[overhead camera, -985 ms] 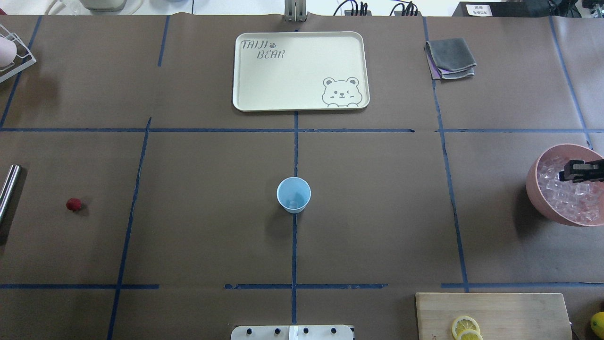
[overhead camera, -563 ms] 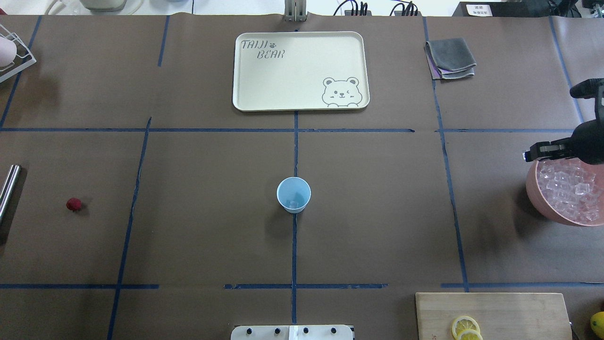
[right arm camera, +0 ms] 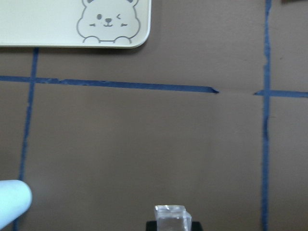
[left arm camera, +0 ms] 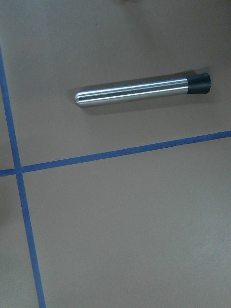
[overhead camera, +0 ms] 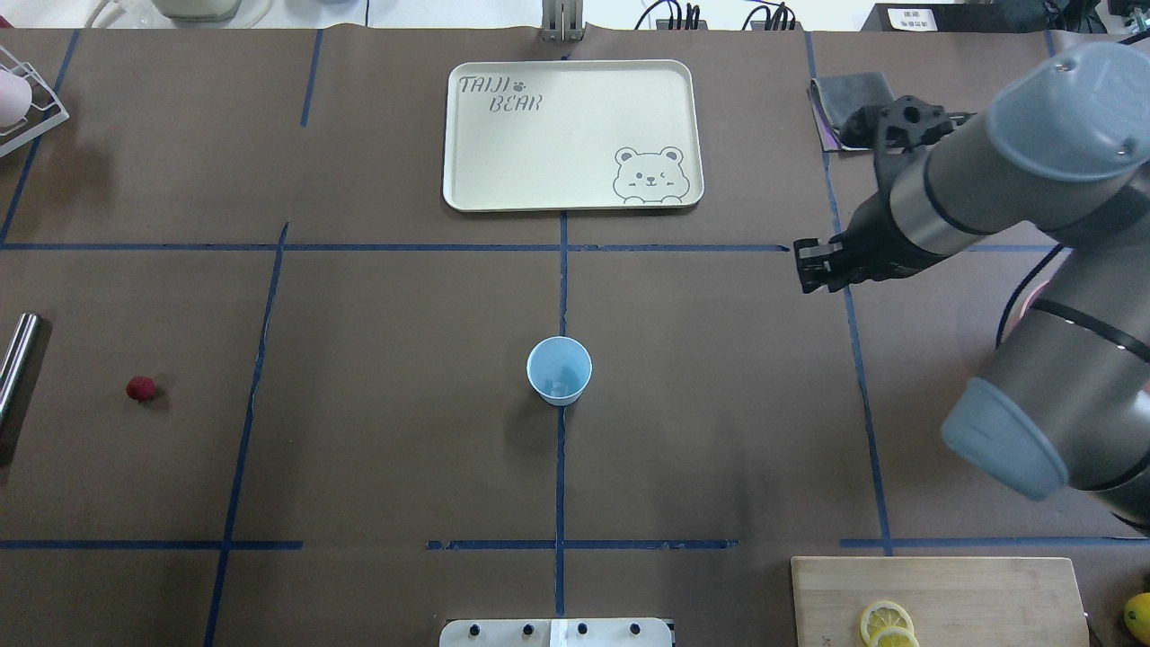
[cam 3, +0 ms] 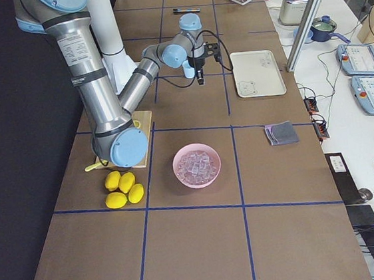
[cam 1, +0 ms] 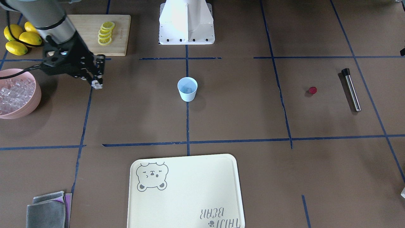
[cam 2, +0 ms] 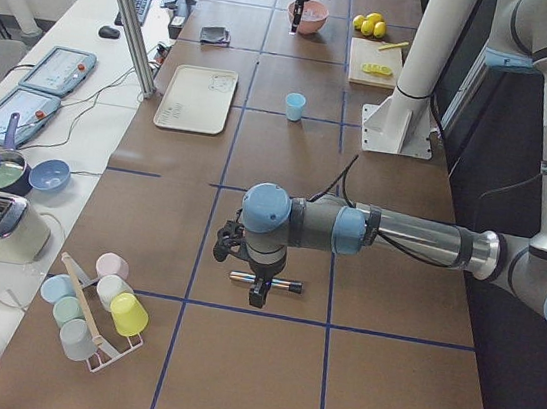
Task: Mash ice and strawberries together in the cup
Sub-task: 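Move the held cube with the right gripper over the cup and release, then move the empty right gripper back above the pink bowl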
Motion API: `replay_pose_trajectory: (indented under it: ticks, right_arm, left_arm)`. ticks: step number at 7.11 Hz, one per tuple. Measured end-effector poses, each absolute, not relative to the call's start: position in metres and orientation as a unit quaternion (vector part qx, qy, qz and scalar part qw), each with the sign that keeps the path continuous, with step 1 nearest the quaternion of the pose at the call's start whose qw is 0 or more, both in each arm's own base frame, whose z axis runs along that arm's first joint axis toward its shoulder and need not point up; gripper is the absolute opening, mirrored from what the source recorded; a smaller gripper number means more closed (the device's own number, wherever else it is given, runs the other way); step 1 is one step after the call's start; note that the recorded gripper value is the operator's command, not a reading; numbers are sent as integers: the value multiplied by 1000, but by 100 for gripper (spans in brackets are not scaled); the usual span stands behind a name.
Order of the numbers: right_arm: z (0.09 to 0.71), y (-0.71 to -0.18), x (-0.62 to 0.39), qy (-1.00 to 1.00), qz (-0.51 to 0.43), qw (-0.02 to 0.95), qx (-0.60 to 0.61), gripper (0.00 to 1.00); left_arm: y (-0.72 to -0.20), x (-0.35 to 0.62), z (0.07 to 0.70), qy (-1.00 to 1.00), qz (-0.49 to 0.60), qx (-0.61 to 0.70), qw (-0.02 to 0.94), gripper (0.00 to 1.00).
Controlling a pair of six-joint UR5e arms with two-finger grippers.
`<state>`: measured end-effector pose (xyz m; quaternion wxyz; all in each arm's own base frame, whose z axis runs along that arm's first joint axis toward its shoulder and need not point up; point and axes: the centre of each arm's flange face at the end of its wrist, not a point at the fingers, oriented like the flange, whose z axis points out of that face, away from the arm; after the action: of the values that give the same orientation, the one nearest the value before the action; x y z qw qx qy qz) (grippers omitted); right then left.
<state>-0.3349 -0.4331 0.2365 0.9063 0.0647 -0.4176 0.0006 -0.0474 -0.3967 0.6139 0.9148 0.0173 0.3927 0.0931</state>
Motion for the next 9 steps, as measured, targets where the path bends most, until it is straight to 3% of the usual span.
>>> replay_pose_trajectory:
  ticks: [3,6,8,9]
  right_arm:
    - [145,-410,-460,-405,57,911,58,0]
    - [109,-402,-531,-392,81,915,51,5]
    - [109,-393,-548,-384,79,918,59,21]
    - [112,-387,-554,-381,75,920,59,53]
  left_arm:
    - [-397,-47,613,392,94,18,915,100]
    - [-398,-47,612,392,95,19,915,100]
    - [-397,-47,613,392,94,18,915,100]
    - [-397,-47,613,392,94,18,915,100]
